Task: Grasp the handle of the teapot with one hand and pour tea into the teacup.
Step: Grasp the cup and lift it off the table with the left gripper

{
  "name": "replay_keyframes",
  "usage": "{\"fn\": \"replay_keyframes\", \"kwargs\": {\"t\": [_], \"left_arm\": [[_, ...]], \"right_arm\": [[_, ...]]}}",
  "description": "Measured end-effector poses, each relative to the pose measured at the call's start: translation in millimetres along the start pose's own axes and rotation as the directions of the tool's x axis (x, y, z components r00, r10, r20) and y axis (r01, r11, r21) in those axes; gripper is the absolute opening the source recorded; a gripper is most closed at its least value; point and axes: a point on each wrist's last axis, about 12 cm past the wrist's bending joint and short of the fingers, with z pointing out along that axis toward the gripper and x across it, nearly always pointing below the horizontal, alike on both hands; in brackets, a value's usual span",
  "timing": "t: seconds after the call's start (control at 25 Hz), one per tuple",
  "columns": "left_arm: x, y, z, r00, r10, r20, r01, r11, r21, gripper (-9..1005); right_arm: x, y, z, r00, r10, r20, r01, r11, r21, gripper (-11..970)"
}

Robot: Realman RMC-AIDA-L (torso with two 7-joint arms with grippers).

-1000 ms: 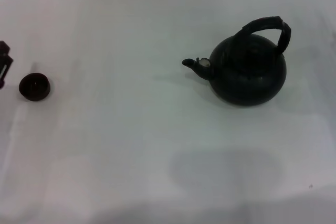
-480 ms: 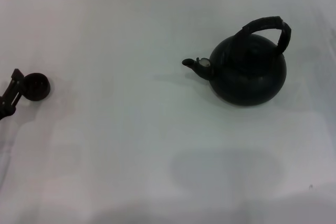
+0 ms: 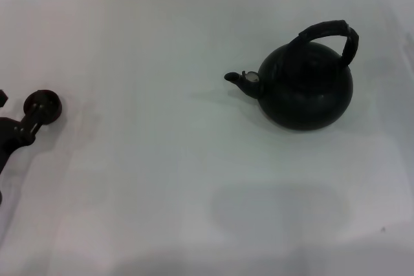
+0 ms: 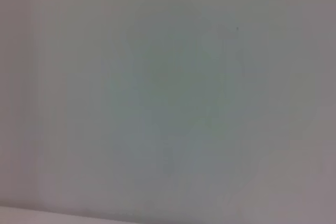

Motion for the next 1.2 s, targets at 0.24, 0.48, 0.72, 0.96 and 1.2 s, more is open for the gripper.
{"fn": "replay_keyframes", "kwargs": {"t": [0.24,0.48,0.72,0.96,1.2], "left_arm": [[2.0,-2.5,6.0,0.999,0.021,-0.036,-0.02,0.999,0.027,812],[2.1,-3.1,13.5,0.998,0.033,-0.06,-0.03,0.999,0.037,812],[1.9,-3.2,16.7,0.997,0.036,-0.068,-0.034,0.999,0.038,812],[1.9,-2.2,19.1,0.996,0.05,-0.08,-0.046,0.998,0.042,812],[2.1,-2.4,20.8,0.995,0.053,-0.087,-0.049,0.998,0.044,812]], "right_arm": [[-1.5,0.9,2.0,1.0,-0.001,0.004,0.001,1.0,-0.003,665],[-2.9,1.7,3.8,1.0,-0.002,0.008,0.002,1.0,-0.006,664],[-3.9,1.4,4.8,1.0,-0.003,0.01,0.003,1.0,-0.007,665],[-6.0,2.2,7.4,1.0,-0.003,0.017,0.003,1.0,-0.01,665],[-7.5,3.0,9.3,1.0,-0.003,0.021,0.003,1.0,-0.012,664]]}}
